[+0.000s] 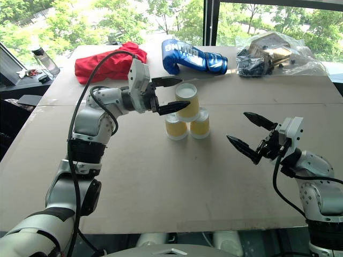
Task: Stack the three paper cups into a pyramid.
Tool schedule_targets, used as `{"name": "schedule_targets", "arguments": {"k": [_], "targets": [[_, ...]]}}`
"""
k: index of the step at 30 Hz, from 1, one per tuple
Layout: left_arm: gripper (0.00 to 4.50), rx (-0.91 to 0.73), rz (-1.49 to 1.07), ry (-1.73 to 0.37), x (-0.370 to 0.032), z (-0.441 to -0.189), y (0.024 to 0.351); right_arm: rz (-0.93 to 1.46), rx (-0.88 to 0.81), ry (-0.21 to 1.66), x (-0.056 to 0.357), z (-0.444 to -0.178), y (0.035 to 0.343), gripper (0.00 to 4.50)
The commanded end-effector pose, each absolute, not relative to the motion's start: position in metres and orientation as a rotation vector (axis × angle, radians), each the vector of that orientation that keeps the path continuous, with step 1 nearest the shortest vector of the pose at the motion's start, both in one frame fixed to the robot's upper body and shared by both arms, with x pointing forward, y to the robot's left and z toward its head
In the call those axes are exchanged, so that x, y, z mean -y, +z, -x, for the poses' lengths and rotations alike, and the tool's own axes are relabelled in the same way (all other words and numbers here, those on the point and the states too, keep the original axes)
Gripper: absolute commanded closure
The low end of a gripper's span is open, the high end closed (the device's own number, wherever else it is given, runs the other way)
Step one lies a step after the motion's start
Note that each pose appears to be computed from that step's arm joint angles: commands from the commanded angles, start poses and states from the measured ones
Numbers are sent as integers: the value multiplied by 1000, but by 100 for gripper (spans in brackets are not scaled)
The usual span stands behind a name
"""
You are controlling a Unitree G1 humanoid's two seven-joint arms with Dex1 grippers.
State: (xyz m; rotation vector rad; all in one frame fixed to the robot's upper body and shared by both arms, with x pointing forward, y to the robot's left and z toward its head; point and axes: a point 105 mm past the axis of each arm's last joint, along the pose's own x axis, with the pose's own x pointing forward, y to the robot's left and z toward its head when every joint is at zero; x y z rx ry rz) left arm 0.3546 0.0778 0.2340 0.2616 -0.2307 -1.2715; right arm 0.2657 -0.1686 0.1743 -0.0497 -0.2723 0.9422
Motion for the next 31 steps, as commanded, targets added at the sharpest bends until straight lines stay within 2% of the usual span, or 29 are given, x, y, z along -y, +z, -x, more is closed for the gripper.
{"name": "schedule_targets", "arguments": {"k": [1,4,7,9,13,15,23,28,31], "targets": [[8,341,-255,-1289,-83,-335,264,60,319,924,176,-261,181,0],[8,448,-199,-1299,-93,-318,284,51,304,916,180,-259,176,0],[8,475,-155,-1279,-106,-309,288,46,272,908,185,-256,168,0],[8,388,-118,-1267,-123,-295,271,39,242,892,193,-254,156,0],[8,94,-89,-1105,-152,-280,204,53,191,837,214,-251,132,0],[8,5,-79,-1017,-165,-271,176,59,166,809,223,-251,121,0],[8,-105,-181,-668,-192,-256,105,115,82,795,237,-247,95,0],[8,-185,-182,-688,-181,-237,65,132,47,782,245,-255,86,0],[8,-190,-181,-686,-180,-238,60,137,43,782,248,-257,86,0]]}}
